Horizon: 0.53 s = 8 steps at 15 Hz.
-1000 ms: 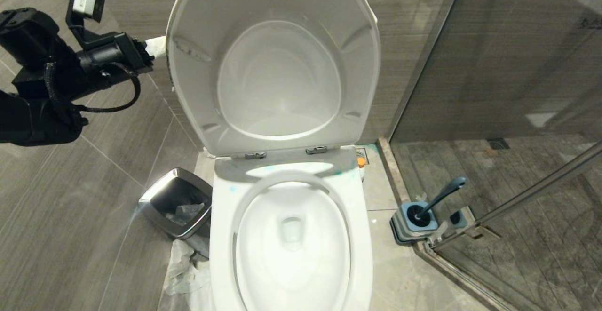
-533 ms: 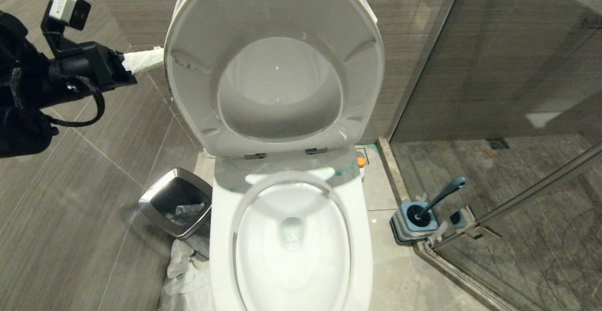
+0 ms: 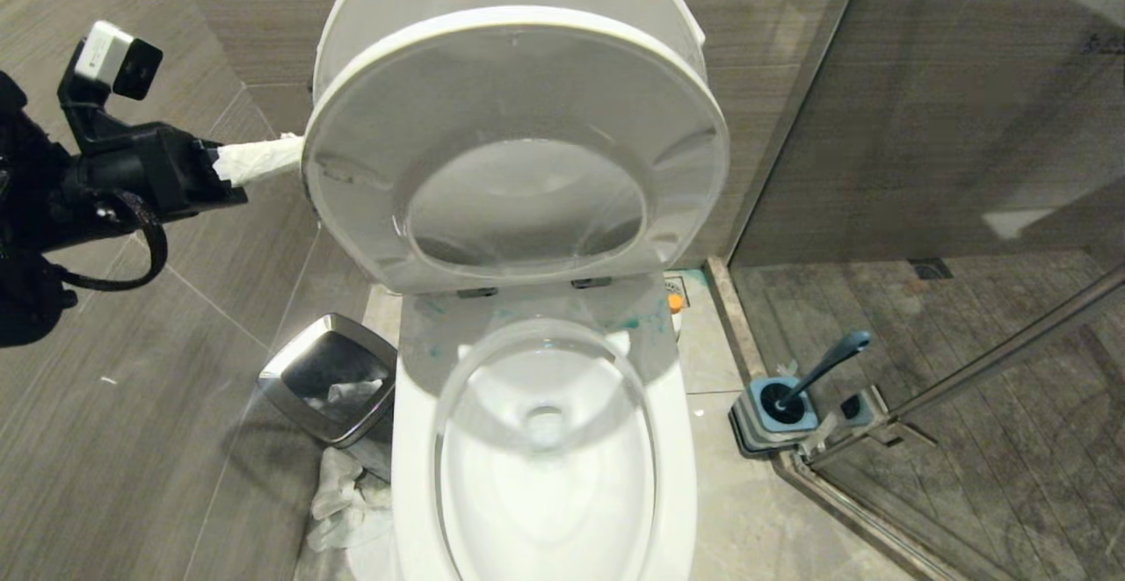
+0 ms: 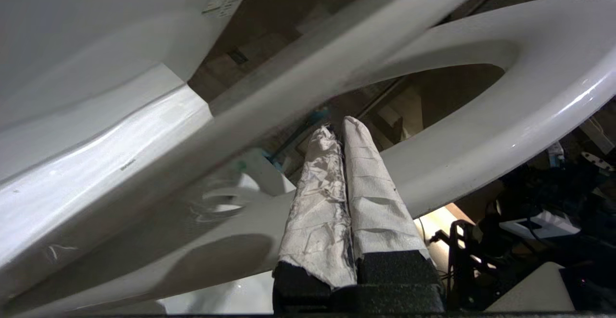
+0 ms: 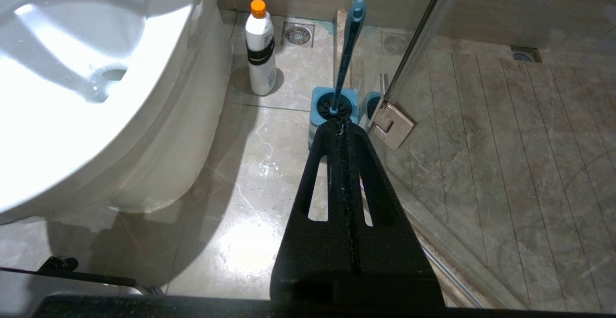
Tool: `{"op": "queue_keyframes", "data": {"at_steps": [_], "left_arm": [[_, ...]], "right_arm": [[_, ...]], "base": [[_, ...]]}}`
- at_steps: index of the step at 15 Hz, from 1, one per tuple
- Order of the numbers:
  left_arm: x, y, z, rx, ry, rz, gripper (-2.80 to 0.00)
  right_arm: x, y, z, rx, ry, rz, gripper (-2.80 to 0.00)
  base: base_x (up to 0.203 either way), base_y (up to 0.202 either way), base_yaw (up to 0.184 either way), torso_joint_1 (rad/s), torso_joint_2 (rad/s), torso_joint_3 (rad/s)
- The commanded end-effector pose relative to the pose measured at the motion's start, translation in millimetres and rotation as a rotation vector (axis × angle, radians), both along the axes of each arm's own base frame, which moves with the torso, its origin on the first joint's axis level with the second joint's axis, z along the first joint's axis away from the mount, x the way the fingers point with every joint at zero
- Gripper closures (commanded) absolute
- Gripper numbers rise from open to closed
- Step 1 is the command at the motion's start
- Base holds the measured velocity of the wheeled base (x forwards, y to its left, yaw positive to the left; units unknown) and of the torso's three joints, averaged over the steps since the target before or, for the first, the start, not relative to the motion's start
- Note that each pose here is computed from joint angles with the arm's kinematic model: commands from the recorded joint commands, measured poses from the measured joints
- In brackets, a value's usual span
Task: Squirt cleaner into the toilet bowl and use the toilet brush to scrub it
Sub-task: Close the toilet lid
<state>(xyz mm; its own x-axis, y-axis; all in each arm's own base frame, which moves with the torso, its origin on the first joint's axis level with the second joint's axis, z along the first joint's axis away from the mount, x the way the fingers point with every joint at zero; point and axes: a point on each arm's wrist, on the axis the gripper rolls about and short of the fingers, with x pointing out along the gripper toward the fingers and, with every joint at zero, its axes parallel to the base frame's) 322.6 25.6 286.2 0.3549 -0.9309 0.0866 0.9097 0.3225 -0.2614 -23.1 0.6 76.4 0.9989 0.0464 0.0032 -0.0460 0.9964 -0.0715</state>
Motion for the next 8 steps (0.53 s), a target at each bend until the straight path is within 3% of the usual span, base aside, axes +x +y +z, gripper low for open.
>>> {"op": "queue_keyframes", "data": {"at_steps": [1,5,8], "left_arm": [[-17.2,-2.2,1.3,0.001,0.0,-0.004,0.0],[-18.5,-0.8,9.9,-0.006,-0.032,0.029,0.0],[-11.1,2.5,27.1,-0.064,-0.089,0.165,0.0]], "right_arm": [[0.1,0.0,0.0,-0.001,0.002,0.001,0.0],[0.1,0.0,0.0,-0.001,0.002,0.001,0.0],[0.1,0.0,0.0,-0.001,0.002,0.001,0.0]], "base": [[0.0,0.0,0.0,0.0,0.0,0.0],[0.0,0.0,0.0,0.0,0.0,0.0],[0.0,0.0,0.0,0.0,0.0,0.0]]}}
